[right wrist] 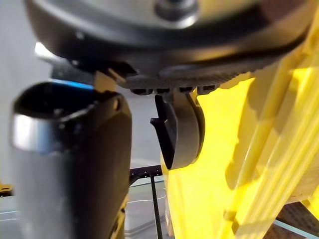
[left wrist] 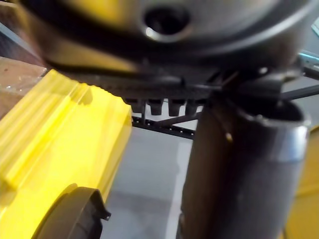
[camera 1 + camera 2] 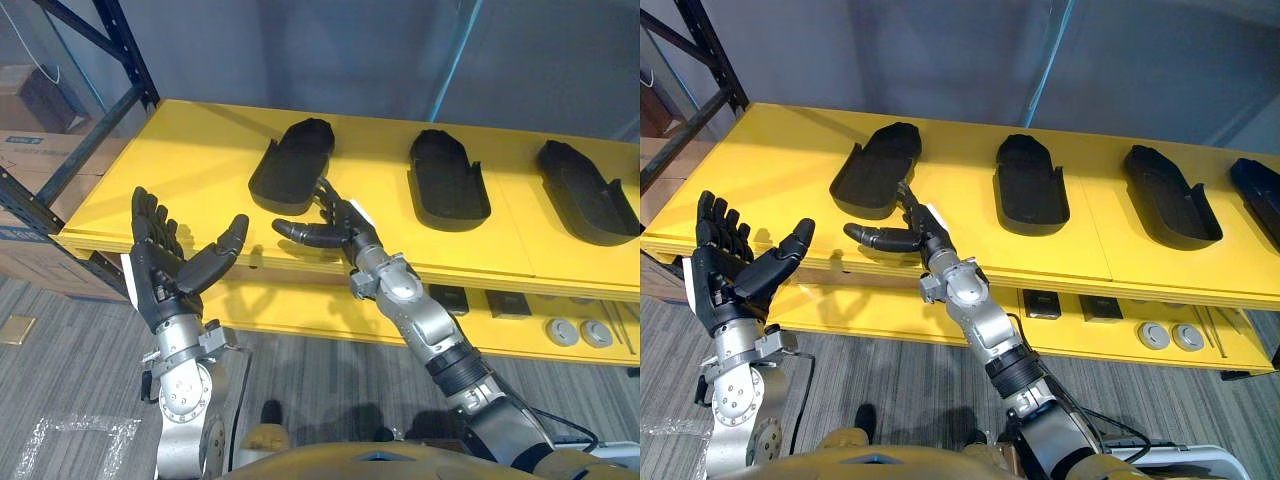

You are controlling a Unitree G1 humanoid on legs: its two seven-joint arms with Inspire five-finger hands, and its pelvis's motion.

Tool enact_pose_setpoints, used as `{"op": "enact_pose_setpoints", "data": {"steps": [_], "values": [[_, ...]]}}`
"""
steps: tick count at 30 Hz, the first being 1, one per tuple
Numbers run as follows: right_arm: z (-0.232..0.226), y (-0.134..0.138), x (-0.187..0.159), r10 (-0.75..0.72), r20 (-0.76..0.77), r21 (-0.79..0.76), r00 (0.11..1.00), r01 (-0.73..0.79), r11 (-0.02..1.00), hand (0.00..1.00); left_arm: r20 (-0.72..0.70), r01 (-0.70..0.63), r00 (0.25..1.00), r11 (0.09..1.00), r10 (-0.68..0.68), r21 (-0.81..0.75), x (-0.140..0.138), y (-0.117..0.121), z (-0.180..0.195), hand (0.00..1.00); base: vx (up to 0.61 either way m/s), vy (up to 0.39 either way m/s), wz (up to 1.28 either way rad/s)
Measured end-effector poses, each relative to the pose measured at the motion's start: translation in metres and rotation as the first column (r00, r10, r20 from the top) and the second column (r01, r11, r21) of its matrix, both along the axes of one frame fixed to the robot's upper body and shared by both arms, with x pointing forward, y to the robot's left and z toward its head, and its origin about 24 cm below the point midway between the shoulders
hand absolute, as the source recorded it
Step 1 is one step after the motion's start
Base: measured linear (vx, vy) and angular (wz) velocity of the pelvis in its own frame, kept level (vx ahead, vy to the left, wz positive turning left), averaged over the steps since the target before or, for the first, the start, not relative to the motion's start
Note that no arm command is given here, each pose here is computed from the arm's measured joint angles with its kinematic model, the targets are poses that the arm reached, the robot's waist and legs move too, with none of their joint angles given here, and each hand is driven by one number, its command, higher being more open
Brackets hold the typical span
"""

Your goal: Walk over and take three plastic housings, then place them on the shelf

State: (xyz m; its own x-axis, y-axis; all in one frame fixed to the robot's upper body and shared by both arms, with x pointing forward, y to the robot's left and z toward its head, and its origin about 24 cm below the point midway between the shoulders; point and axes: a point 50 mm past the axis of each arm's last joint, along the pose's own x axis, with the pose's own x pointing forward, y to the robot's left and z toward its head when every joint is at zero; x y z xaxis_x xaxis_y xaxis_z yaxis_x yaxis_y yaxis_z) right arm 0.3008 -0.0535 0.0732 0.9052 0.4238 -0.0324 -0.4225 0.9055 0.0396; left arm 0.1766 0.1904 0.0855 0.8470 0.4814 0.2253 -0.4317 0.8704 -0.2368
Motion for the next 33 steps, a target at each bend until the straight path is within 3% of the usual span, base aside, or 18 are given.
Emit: {"op": "enact_pose_setpoints", "data": {"steps": [12, 15, 19, 23, 26, 29, 33], "values": [[0.004, -0.002, 0.002, -0.051, 0.042, -0.063, 0.998, 0.054, 0.997, 1.00, -0.013, 0.026, 1.000, 1.000, -0.026, -0.005, 0.001, -0.005, -0.002, 1.00, 0.00, 0.000, -0.02], [0.017, -0.006, 0.003, -0.097, 0.132, -0.093, 0.987, 0.109, 0.990, 1.00, -0.024, 0.036, 0.999, 0.999, -0.036, 0.003, 0.002, -0.007, -0.003, 1.00, 0.00, -0.004, -0.01], [0.062, -0.015, -0.007, -0.139, 0.331, 0.042, 0.933, 0.133, 0.990, 1.00, -0.025, 0.010, 1.000, 0.999, -0.009, 0.038, 0.003, -0.005, -0.001, 1.00, 0.00, -0.011, -0.07], [0.101, -0.048, -0.045, -0.242, 0.551, 0.225, 0.799, 0.137, 0.965, 1.00, 0.015, -0.058, 0.998, 0.994, 0.056, 0.098, 0.011, 0.014, 0.012, 1.00, 0.01, -0.007, -0.18], [0.104, -0.090, -0.063, -0.311, 0.621, 0.244, 0.720, 0.200, 0.949, 1.00, 0.019, -0.129, 0.992, 0.983, 0.128, 0.134, 0.017, 0.033, 0.015, 1.00, -0.02, 0.004, -0.34], [0.094, -0.120, -0.072, -0.327, 0.602, 0.229, 0.728, 0.235, 0.945, 1.00, -0.042, -0.190, 0.980, 0.976, 0.195, 0.106, 0.022, 0.056, 0.004, 1.00, -0.04, 0.001, -0.35], [0.072, -0.133, -0.085, -0.319, 0.509, 0.238, 0.800, 0.225, 0.945, 1.00, -0.184, -0.224, 0.957, 0.974, 0.226, 0.028, 0.024, 0.074, -0.026, 1.00, -0.01, -0.007, -0.30]]}}
